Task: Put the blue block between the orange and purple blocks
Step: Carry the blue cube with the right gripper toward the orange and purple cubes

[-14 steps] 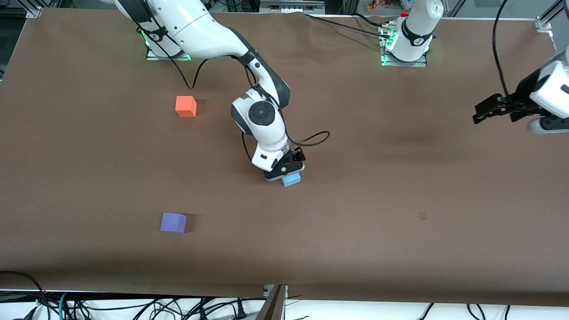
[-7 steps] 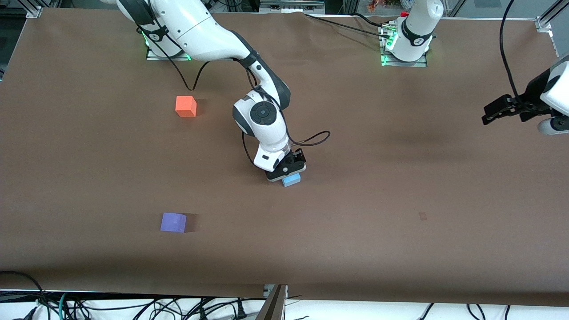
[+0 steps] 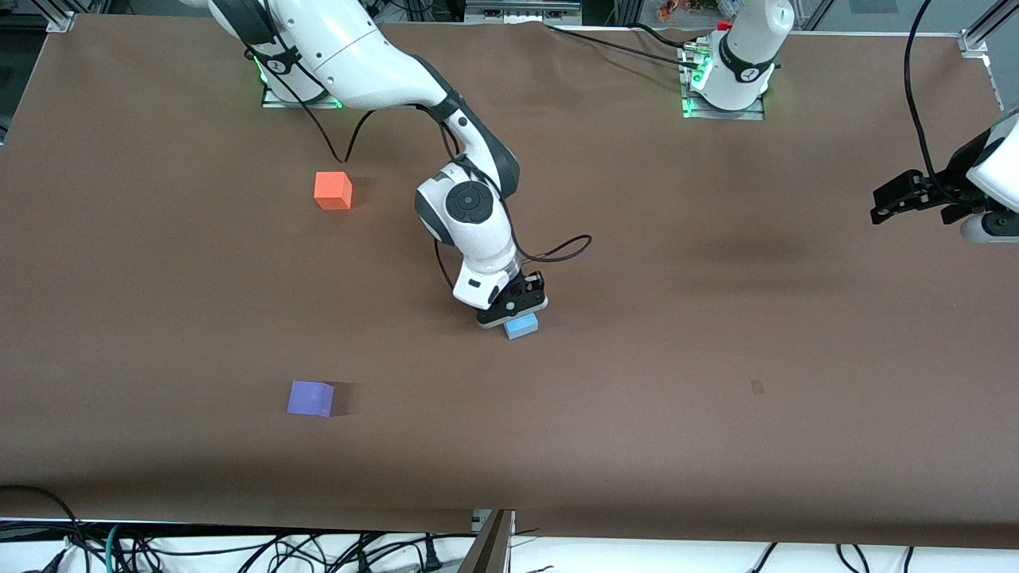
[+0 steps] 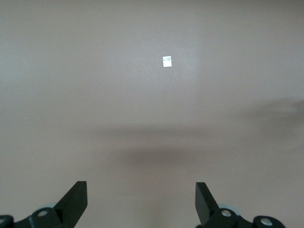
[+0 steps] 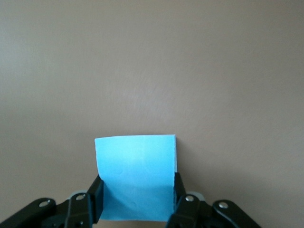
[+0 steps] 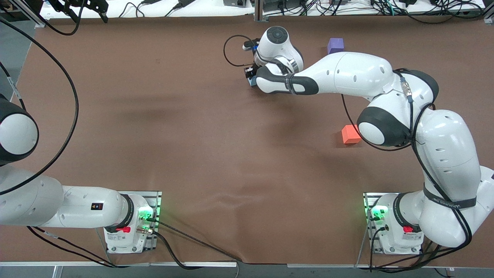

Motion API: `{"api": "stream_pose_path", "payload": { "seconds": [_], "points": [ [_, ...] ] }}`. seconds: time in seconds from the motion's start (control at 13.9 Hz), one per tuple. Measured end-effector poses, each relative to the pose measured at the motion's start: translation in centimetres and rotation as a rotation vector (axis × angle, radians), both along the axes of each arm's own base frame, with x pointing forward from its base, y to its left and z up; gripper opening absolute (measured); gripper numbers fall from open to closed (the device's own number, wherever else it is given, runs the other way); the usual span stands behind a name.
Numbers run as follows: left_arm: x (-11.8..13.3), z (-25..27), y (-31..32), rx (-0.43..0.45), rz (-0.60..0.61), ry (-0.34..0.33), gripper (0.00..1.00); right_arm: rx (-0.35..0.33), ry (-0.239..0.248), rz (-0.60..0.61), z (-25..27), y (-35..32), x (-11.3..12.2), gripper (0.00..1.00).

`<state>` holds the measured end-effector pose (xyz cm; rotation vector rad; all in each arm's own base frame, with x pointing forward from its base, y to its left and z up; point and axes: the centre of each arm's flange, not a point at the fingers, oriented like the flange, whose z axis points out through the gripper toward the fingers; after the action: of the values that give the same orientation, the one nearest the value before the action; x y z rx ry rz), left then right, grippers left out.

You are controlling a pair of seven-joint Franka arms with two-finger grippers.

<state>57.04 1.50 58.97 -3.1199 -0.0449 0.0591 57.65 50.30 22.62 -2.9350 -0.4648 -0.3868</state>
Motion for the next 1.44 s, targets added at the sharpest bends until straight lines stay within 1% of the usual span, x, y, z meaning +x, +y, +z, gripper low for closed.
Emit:
{"api": "stream_pose_path", "payload": {
  "seconds": [0.07,0.14,0.36,0.5,0.57,0.72,0.79,0.86,1.01,1.15,1.22,1.36,1.44],
  "points": [
    [0.1,0.2,0.2,0.000,0.003,-0.005,1.00,-0.013,0.003,-0.016,1.3,-0.9,0.9,0.58],
    [0.1,0.6,0.4,0.001,0.006,-0.012,1.00,-0.033,0.017,-0.037,2.9,-2.1,1.9,0.58],
    [0.1,1.0,0.5,0.001,0.007,-0.020,1.00,-0.129,0.093,-0.132,8.1,-8.4,4.7,0.58],
    [0.1,0.9,0.4,0.001,0.006,-0.018,1.00,-0.166,0.139,-0.195,9.7,-12.9,5.8,0.58],
    [0.2,0.9,0.4,0.001,0.005,-0.017,1.00,-0.177,0.160,-0.224,9.6,-15.2,6.0,0.58],
    [0.2,0.8,0.2,0.000,0.000,-0.016,1.00,-0.198,0.214,-0.282,8.2,-19.8,5.7,0.57],
    [0.2,0.9,0.1,0.000,-0.003,-0.017,1.00,-0.208,0.233,-0.307,7.5,-21.9,5.4,0.57],
    [0.2,0.9,0.0,0.000,-0.005,-0.018,1.00,-0.214,0.241,-0.332,6.9,-23.9,5.0,0.57],
    [0.2,1.0,-0.2,0.000,-0.009,-0.021,1.00,-0.231,0.252,-0.369,6.1,-27.6,4.2,0.57],
    [0.3,1.1,-0.6,0.000,-0.016,-0.023,1.00,-0.247,0.259,-0.360,5.8,-30.5,3.5,0.57],
    [0.3,1.2,-0.7,0.000,-0.018,-0.023,1.00,-0.246,0.250,-0.351,5.7,-31.8,3.3,0.57],
    [0.3,1.2,-0.7,0.000,-0.019,-0.024,1.00,-0.200,0.228,-0.331,4.5,-34.7,2.5,0.57],
    [0.3,1.2,-0.7,0.000,-0.019,-0.024,1.00,-0.179,0.228,-0.322,3.6,-36.0,1.9,0.57]
  ]
}}
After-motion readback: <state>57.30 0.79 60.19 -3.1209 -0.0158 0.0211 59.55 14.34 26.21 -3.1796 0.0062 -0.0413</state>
